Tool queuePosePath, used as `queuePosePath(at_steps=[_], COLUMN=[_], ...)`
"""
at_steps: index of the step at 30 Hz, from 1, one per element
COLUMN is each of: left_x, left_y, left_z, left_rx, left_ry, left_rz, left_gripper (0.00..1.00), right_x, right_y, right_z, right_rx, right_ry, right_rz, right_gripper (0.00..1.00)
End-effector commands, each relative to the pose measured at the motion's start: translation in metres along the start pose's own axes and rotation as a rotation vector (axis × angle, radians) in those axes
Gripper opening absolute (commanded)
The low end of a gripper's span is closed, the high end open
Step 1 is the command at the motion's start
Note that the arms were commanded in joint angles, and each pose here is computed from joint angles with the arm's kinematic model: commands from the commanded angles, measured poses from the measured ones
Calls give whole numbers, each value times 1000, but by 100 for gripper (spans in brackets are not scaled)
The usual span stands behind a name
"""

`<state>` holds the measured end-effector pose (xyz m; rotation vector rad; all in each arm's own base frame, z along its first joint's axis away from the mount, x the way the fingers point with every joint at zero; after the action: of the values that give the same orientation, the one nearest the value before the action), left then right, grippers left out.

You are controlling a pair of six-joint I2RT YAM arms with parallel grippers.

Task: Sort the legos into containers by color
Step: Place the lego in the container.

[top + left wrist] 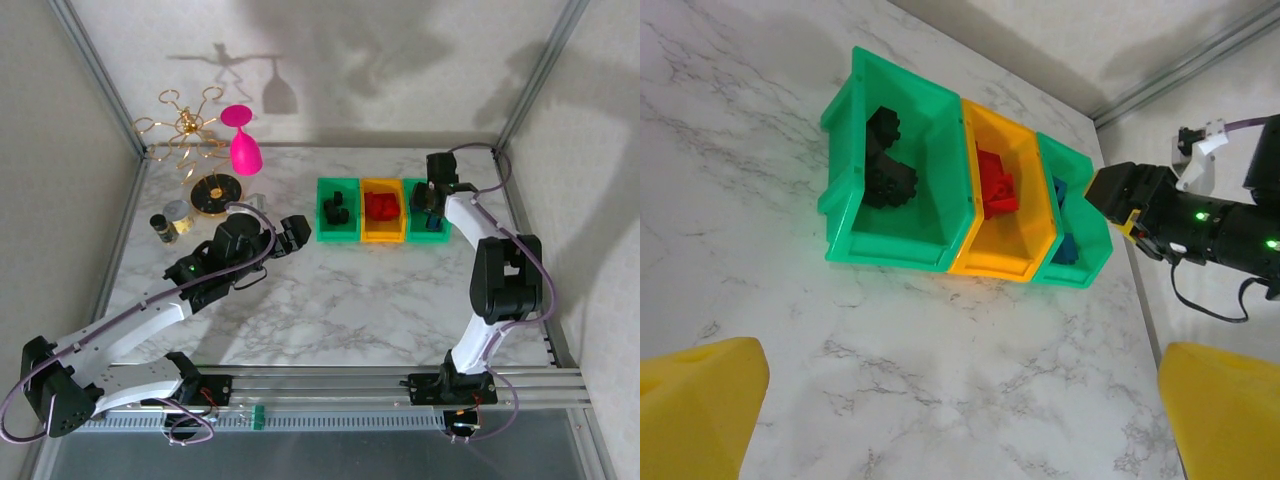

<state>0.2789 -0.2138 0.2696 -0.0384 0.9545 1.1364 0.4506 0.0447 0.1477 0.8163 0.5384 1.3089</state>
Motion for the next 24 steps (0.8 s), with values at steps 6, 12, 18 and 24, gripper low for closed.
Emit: queuePosePath(at_steps=[6,12,18,24], left_x=[13,40,66,86], left_y=[31,56,76,95], left_z=[18,15,11,11], left_rx=[-70,-97,-127,-163], left_ry=[10,44,85,125], left_rz=[69,148,220,287], left_gripper=[100,100,100,100], right_x=[71,133,205,278], right_y=[70,100,121,133], right_z=[-28,-75,-126,-172], right_rx=[-34,-14,9,38], right_ry=[109,198,315,425], right_rz=[169,295,454,615], right_gripper=[62,66,71,75])
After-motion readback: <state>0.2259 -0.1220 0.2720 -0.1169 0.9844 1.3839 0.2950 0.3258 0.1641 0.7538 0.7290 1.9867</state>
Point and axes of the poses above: each hand's point on the last joint's axis, 136 mm out from that joint toward the fingers, its own y axis back along the fingers, its own x axis along the line the jaws close on, z = x × y, the point moved 2 cm from there along y, back along the fingers, and after that the axes turned 1 degree about y, right-handed, at the moved point
